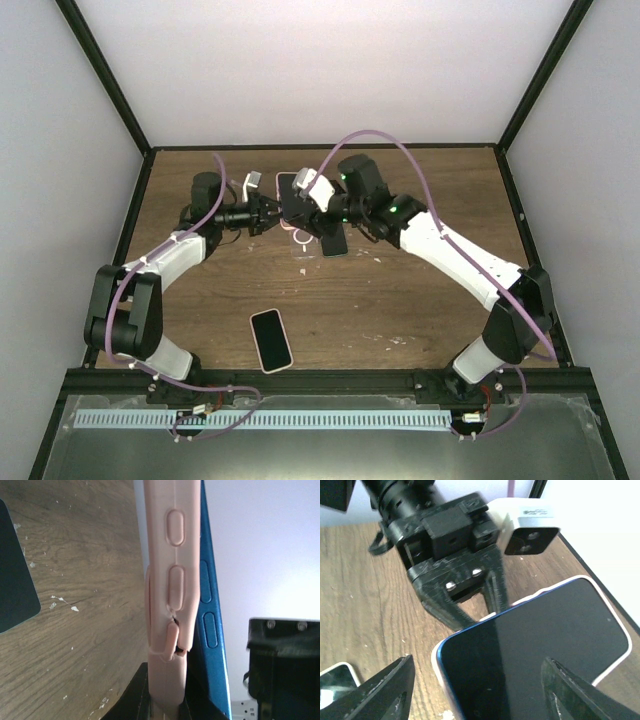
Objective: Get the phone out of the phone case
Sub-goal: Remove the phone case from the phone.
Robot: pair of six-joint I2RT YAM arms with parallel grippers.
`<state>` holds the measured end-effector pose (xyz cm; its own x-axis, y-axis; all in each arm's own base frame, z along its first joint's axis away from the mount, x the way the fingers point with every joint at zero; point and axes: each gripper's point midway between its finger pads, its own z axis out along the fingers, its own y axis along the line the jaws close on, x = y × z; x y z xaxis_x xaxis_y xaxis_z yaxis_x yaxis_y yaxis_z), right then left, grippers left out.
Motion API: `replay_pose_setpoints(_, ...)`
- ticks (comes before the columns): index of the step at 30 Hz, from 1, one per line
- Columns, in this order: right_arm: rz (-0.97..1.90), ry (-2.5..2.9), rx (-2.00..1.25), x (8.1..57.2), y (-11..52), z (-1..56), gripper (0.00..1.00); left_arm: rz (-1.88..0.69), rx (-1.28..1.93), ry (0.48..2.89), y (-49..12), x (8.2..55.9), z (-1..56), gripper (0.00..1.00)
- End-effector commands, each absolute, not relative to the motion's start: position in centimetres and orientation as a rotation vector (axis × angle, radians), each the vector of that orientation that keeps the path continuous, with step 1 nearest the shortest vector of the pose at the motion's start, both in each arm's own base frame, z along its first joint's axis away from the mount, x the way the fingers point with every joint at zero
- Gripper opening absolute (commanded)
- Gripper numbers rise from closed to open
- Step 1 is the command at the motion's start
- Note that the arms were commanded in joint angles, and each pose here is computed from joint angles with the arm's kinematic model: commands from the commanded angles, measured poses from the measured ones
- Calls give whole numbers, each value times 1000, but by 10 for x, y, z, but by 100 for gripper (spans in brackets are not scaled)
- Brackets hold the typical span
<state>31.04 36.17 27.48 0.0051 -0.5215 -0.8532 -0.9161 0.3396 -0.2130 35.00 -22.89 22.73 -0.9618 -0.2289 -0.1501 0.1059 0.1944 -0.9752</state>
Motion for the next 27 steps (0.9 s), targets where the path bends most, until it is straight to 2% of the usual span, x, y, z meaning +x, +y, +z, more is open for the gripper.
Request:
replay_pose_setpoints(1,327,1551,-1310,320,361,288,65,-1853,-83,2150,-229,354,248,0)
replay_pose_setpoints(10,146,1518,-1281,339,358,283,52,-1859,-66,2141,-228,348,251,0)
replay_pose_setpoints(21,-116,1350,-1328,345,352,267,50,-1868,-29,2105,-229,347,258,0)
replay_pose_setpoints(23,-163,1346,-1315,351,350,266,45,-1874,-23,2103,-229,346,259,0)
replay_pose_setpoints(25,-188,1333,-1295,355,349,269,35,-1876,-17,2100,-229,345,260,0)
replay_pose_setpoints(27,-195,1300,-1274,354,348,277,31,-1877,-20,2104,-229,344,259,0)
